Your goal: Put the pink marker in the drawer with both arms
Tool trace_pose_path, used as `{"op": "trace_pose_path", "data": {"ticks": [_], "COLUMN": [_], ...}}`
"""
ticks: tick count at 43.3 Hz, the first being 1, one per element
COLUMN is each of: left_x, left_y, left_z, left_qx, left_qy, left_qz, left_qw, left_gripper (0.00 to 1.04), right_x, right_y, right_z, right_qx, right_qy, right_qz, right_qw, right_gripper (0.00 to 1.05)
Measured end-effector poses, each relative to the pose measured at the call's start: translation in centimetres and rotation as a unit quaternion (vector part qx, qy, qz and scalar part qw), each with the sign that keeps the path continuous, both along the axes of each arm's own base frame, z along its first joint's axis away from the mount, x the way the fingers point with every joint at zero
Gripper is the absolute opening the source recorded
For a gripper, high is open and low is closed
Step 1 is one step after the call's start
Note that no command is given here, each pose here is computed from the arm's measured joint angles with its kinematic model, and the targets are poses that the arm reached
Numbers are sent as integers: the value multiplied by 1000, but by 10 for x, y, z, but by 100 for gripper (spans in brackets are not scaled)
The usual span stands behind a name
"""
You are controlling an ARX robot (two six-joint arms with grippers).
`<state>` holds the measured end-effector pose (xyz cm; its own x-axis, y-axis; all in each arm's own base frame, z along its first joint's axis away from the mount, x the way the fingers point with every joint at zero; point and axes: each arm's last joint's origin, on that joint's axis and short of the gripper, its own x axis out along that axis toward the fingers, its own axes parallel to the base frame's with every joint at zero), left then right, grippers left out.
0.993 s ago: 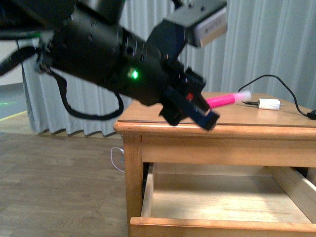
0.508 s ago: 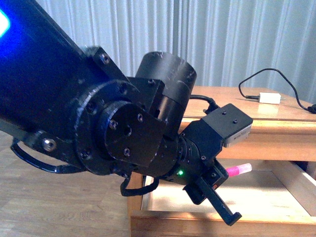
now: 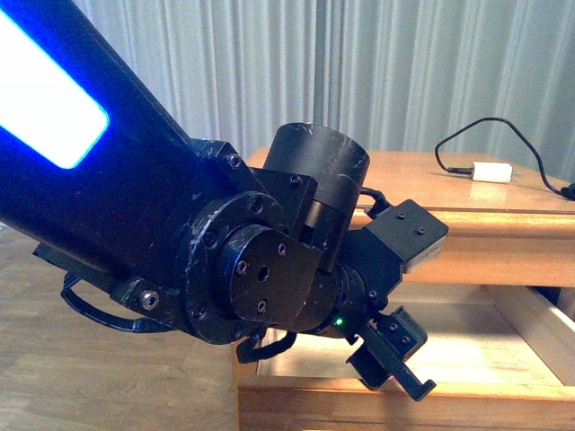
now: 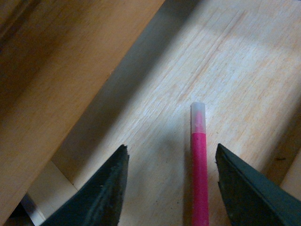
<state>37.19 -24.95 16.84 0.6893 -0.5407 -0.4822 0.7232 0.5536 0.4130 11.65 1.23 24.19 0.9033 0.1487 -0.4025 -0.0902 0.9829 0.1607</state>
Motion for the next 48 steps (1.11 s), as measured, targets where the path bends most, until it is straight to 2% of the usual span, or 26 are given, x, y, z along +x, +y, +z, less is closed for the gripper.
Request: {"op": "trace_pose_path", "data": {"ticks": [5,7,12,18,27,31,38,43,48], "left_x": [-9,-13,-25,-68,-145,-189,-233,-250,-250], "left_y": [9,16,38,90,148,179,211,223,223], "left_z": [14,27,60,110,132,129,107,96,96], "left_qx": [-8,-22,-67,-147,-207,-244,-265,-303,-313], "left_qy": [-13,-19,-44,-90,-127,-134,-127,-121,-117], "left_qz": [21,40,90,152,213,262,342,365,363], "left_qw": [1000,999,993,973,946,924,893,872,870], "left_gripper": [78,87,100,99,99,99,99,99,99], "right_x": [0,0,0,0,0,0,0,0,0], "right_y": [0,0,0,0,0,0,0,0,0], "right_z": [0,0,0,0,0,0,0,0,0], "right_qx": [0,0,0,0,0,0,0,0,0], "right_qy": [0,0,0,0,0,0,0,0,0], "right_qz": [0,0,0,0,0,0,0,0,-1], "right_qw": [1000,1000,1000,1000,1000,1000,1000,1000,1000], "right_gripper": [96,96,96,96,96,96,96,96,96]}}
